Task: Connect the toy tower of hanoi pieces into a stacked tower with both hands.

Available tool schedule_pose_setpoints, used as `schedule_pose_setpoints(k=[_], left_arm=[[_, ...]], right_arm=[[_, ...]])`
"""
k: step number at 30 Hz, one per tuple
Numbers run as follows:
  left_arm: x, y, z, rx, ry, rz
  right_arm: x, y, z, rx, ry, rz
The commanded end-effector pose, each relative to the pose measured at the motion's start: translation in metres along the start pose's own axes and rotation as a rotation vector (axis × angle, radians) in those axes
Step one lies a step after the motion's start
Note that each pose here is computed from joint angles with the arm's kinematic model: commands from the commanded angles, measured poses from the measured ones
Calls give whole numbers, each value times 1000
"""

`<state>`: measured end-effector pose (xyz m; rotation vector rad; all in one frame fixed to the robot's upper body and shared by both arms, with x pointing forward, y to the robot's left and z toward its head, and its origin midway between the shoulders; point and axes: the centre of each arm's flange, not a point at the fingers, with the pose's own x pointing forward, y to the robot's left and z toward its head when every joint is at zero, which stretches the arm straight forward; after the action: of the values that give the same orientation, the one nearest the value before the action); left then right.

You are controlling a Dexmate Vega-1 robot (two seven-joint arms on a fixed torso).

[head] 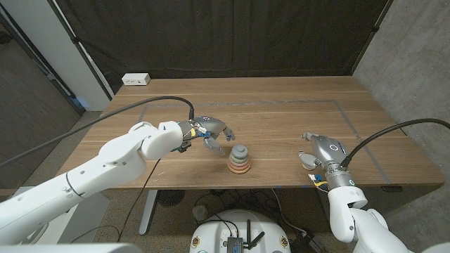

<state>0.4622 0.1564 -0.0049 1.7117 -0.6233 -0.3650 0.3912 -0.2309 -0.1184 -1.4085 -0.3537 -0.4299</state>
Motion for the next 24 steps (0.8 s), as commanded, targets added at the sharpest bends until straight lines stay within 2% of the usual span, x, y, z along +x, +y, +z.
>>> schedule_pose_setpoints(k=[1,7,18,24], left_arm=[[-18,-10,-13,-51,83,72],[-27,-15,-21,-97,121,106],[-58,-29,-30,-170,228,202],[-69,-36,-32,-173,293,253]], right_arm=[[5,4,-4,32,13,0],[8,8,-5,63,-3,18],[8,9,-12,87,-2,5],[12,9,-8,88,-24,17]])
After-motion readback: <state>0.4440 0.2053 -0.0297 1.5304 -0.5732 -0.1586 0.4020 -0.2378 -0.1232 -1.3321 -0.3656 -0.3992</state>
